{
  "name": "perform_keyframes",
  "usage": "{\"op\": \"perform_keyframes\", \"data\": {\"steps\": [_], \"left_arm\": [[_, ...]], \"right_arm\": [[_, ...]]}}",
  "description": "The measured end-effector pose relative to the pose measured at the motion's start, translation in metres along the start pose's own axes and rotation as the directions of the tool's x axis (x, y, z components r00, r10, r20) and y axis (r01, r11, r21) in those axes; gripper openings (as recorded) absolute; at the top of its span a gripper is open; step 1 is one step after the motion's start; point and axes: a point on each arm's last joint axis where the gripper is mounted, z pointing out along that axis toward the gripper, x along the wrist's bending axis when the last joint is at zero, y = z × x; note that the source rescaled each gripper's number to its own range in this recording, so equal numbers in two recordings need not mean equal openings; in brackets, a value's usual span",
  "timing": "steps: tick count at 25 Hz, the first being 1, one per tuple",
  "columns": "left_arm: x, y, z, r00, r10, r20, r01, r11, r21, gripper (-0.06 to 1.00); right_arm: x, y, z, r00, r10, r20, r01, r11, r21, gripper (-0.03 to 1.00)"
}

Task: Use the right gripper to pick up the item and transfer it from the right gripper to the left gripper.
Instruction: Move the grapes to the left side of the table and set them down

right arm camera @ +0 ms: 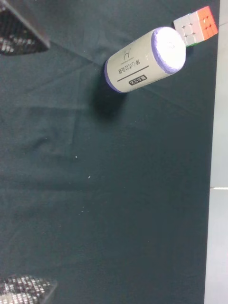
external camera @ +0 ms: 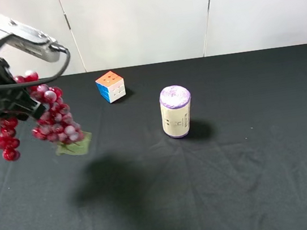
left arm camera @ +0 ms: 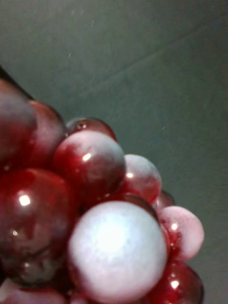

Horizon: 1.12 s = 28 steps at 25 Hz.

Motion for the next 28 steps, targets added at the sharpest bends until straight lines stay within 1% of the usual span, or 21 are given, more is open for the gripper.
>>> {"op": "perform_keyframes", "data": {"steps": [2,6,9,13,16,22,27,28], "left_arm": [[0.006,0.003,0.013,0.999,-0.047,0.021,0.046,0.999,0.025,0.01],[0.026,0.005,0.033,0.987,-0.147,0.069,0.144,0.989,0.044,0.0],[0.043,0.004,0.049,0.965,-0.235,0.115,0.227,0.971,0.076,0.0],[0.06,0.002,0.078,0.942,-0.3,0.152,0.284,0.951,0.118,0.0],[0.064,0.003,0.099,0.93,-0.326,0.168,0.305,0.942,0.137,0.0],[0.063,0.01,0.135,0.925,-0.34,0.17,0.323,0.939,0.116,0.0],[0.061,0.01,0.147,0.923,-0.344,0.17,0.326,0.937,0.124,0.0],[0.061,0.01,0.147,0.923,-0.344,0.17,0.326,0.937,0.125,0.02]], "right_arm": [[0.0,0.0,0.0,1.0,0.0,0.0,0.0,1.0,0.0,1.0],[0.0,0.0,0.0,1.0,0.0,0.0,0.0,1.0,0.0,1.0],[0.0,0.0,0.0,1.0,0.0,0.0,0.0,1.0,0.0,1.0],[0.0,0.0,0.0,1.0,0.0,0.0,0.0,1.0,-0.004,1.0],[0.0,0.0,0.0,1.0,0.0,0.0,0.0,1.0,-0.004,1.0],[0.0,0.0,0.0,1.0,0.0,0.0,0.0,1.0,-0.004,1.0],[0.0,0.0,0.0,1.0,0.0,0.0,0.0,1.0,-0.004,1.0],[0.0,0.0,0.0,1.0,0.0,0.0,0.0,1.0,-0.004,1.0]]}}
